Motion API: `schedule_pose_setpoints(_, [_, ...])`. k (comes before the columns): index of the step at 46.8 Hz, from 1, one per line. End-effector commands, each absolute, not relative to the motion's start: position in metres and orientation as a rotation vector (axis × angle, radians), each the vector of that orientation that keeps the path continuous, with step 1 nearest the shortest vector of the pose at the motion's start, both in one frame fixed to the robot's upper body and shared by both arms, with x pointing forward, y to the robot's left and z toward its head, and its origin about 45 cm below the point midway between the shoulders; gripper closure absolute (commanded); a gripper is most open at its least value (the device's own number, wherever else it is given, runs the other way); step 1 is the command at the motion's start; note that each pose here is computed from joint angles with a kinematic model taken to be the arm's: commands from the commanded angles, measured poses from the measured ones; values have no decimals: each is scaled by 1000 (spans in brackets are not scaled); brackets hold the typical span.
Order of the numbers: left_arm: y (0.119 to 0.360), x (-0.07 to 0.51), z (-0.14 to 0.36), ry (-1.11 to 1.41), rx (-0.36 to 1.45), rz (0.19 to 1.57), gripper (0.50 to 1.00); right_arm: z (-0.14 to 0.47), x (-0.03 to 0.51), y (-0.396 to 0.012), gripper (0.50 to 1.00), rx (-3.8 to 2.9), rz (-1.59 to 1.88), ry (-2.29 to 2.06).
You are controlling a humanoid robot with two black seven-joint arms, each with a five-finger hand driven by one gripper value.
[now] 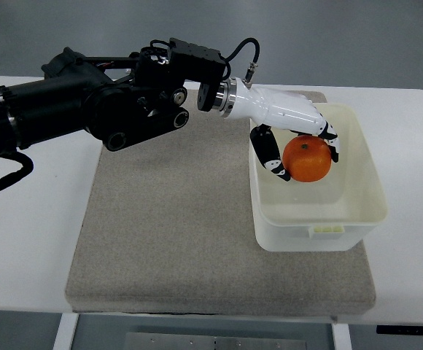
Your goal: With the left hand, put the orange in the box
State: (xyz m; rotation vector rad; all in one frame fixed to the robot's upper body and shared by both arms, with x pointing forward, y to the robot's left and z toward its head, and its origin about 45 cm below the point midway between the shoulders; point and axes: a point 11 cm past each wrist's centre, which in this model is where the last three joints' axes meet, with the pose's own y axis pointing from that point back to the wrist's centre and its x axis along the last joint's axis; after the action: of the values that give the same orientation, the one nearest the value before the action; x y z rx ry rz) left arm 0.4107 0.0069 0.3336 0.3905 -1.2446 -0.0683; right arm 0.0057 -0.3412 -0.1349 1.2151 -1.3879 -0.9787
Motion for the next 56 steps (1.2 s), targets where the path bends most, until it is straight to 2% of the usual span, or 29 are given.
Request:
schedule_pose_setpoints(1, [8, 410, 330, -1244, 396, -75, 1000, -135, 6, -341, 574, 1215, -979, -1388])
schedule_pose_setpoints(19, [7, 409, 327, -1257, 387, -70, 990, -135, 6, -341, 574, 1215, -979, -1388])
schedule_pose_setpoints(20, [8, 409, 327, -1266, 381, -63, 907, -135, 6, -341, 574, 1215, -979, -1388])
schedule_pose_setpoints(21, [7, 409, 328, -1276, 373, -53, 847, -135, 6, -341, 574, 1215, -979, -1388])
schedule_pose_setpoints(22, [7, 409, 328, -1284, 365, -49, 810, -135, 6, -341, 574, 1215, -979, -1388])
schedule_pose_setpoints(25, [7, 409, 326, -1293, 354, -35, 729, -135, 6, -341, 574, 1215, -979, -1388])
schedule_pose_setpoints(28, [7, 409, 326, -1292, 353, -34, 699, -135, 6, -341, 574, 1215, -979, -1388])
schedule_pose_setpoints(30, [7, 408, 325, -1292, 351, -34, 622, -135, 6, -341, 574, 1215, -979, -1388])
schedule_pose_setpoints(32, [7, 408, 324, -1288, 351, -35, 579, -135, 6, -341, 574, 1215, -979, -1388])
schedule_pose_setpoints(40, [7, 407, 323, -1286, 351, -37, 551, -135, 6, -341, 574, 1215, -979, -1388])
schedule_pose_setpoints(56, [5, 409, 330, -1303, 345, -32, 551, -135, 6, -341, 574, 1215, -979, -1388])
